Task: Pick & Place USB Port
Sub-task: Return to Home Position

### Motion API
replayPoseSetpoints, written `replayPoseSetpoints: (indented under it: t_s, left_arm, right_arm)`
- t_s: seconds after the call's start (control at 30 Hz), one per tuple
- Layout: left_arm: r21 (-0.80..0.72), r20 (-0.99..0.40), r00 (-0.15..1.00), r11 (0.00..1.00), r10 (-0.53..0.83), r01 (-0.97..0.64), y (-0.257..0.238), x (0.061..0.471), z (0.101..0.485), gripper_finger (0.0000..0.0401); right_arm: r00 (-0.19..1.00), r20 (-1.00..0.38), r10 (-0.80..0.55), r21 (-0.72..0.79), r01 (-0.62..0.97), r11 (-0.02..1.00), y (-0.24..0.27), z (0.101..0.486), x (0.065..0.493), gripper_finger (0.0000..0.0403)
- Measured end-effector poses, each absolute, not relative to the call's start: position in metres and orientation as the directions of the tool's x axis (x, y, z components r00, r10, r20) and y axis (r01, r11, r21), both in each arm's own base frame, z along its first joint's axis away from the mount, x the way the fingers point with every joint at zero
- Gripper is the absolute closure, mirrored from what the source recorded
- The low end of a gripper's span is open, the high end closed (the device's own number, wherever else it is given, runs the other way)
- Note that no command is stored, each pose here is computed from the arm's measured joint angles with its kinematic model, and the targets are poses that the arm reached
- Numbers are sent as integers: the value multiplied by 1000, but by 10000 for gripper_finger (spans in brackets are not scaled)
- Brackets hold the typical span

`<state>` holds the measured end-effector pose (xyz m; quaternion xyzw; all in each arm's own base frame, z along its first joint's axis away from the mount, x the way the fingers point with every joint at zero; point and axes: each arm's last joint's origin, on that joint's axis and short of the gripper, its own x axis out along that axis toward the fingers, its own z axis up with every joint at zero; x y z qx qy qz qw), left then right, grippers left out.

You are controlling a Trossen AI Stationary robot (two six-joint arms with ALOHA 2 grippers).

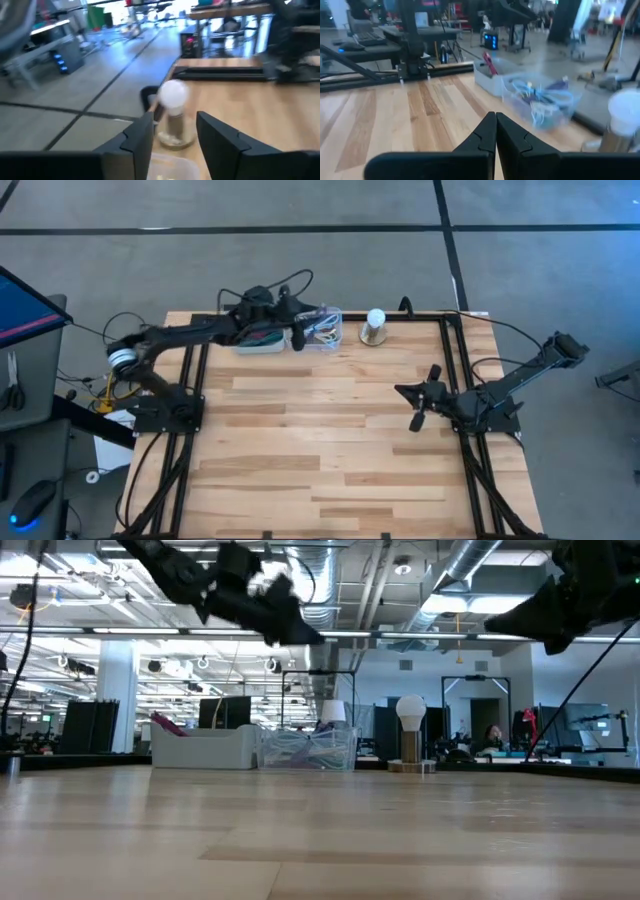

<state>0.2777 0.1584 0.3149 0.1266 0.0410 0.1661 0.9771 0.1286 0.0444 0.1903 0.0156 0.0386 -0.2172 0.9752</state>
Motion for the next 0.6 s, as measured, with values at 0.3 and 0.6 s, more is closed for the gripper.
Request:
replayPoseSetpoints:
  t_s: [0.3, 0.6]
  left_arm:
    - [225, -172, 960, 958, 219, -178, 103, 223, 352, 287]
    - [196, -214, 975, 980, 63, -20, 50, 175, 339, 349]
  right_arm:
    - [913, -15, -407, -143, 401, 905, 48, 226, 132, 401]
    - [944, 8, -330, -138, 328, 935, 48, 247, 111, 401]
